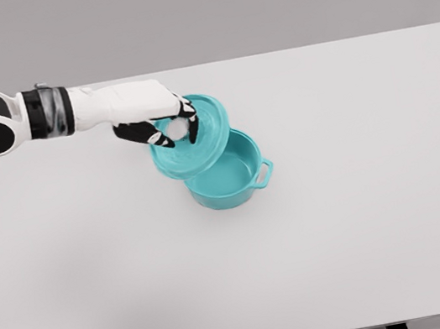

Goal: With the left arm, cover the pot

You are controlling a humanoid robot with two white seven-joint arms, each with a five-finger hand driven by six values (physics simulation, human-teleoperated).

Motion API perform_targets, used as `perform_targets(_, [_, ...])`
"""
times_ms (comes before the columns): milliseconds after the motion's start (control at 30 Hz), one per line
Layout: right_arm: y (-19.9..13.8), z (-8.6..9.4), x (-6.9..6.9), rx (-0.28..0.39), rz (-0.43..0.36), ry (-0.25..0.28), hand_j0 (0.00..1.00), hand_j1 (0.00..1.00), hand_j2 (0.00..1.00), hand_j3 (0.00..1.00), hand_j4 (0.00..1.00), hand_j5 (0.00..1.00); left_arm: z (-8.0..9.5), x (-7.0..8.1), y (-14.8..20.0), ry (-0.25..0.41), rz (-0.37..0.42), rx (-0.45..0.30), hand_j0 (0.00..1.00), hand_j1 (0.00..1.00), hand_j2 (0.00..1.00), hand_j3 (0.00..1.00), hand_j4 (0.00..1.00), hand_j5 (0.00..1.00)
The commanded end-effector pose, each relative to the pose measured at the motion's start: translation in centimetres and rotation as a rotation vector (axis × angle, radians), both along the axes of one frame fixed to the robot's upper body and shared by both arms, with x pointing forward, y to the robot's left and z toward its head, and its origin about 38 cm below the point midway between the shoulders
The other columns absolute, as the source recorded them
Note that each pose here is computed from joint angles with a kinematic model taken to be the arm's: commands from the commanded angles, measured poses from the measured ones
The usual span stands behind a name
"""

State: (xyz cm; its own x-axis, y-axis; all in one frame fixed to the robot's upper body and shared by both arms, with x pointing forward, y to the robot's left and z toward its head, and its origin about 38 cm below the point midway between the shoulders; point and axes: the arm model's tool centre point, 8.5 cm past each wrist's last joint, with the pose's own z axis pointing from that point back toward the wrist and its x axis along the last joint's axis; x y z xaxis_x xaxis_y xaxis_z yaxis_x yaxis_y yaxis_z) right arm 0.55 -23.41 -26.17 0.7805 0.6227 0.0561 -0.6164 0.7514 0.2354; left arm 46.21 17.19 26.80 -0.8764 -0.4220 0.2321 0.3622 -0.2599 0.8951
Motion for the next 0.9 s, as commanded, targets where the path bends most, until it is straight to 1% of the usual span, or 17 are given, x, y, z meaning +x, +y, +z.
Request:
perform_targets(0, [0.0, 0.0, 0.1, 0.0, 0.001, -0.001, 1.0, 1.0, 1.0, 1.0, 1.0, 1.0, 0.0, 0.1, -0.7, 0.015, 0.013, -0.014, 0.44, 0.44, 0.44, 0.44, 0.44, 0.44])
perform_targets(167, [0.0, 0.0, 0.0, 0.0, 0.0, 0.0, 1.0, 1.0, 1.0, 1.0, 1.0, 1.0, -0.1, 0.0, -1.4, 0.021, 0.008, -0.019, 0.45, 0.45, 0.45, 0.45, 0.45, 0.45])
perform_targets(233, [0.0, 0.0, 0.1, 0.0, 0.0, -0.001, 1.0, 1.0, 1.0, 1.0, 1.0, 1.0, 0.1, -1.1, -2.3, 0.021, -0.034, -0.032, 0.46, 0.46, 0.46, 0.46, 0.46, 0.46])
perform_targets(300, [0.0, 0.0, 0.1, 0.001, 0.0, -0.003, 1.0, 1.0, 1.0, 1.0, 1.0, 1.0, -0.3, -2.5, -3.6, 0.039, -0.089, -0.029, 0.46, 0.46, 0.46, 0.46, 0.46, 0.46])
perform_targets(333, [0.0, 0.0, 0.0, 0.001, 0.0, -0.001, 1.0, 1.0, 1.0, 1.0, 1.0, 1.0, -0.4, -2.6, -3.7, 0.043, -0.093, -0.028, 0.46, 0.46, 0.46, 0.46, 0.46, 0.46])
perform_targets(433, [0.0, 0.0, 0.0, -0.001, 0.0, 0.001, 1.0, 1.0, 1.0, 1.0, 1.0, 1.0, -0.6, -2.4, -3.2, 0.047, -0.079, -0.021, 0.47, 0.47, 0.47, 0.47, 0.47, 0.47])
perform_targets(500, [0.0, 0.0, 0.1, 0.0, 0.0, -0.001, 1.0, 1.0, 1.0, 1.0, 1.0, 1.0, -1.0, -2.3, -3.1, 0.057, -0.067, -0.012, 0.47, 0.47, 0.47, 0.47, 0.47, 0.47])
perform_targets(600, [0.0, 0.0, 0.0, 0.0, 0.0, 0.0, 1.0, 1.0, 1.0, 1.0, 1.0, 1.0, -1.9, -1.3, -2.2, 0.078, -0.017, 0.007, 0.48, 0.48, 0.48, 0.48, 0.48, 0.48])
perform_targets(733, [0.0, 0.0, 0.1, 0.0, 0.0, -0.001, 1.0, 1.0, 1.0, 1.0, 1.0, 1.0, -1.9, -1.2, -2.3, 0.078, -0.017, 0.007, 0.51, 0.51, 0.51, 0.51, 0.51, 0.51])
perform_targets(867, [0.0, 0.0, 0.1, 0.001, 0.0, -0.003, 1.0, 1.0, 1.0, 1.0, 1.0, 1.0, -2.3, -1.4, -2.4, 0.086, -0.021, 0.017, 0.53, 0.53, 0.53, 0.53, 0.53, 0.53])
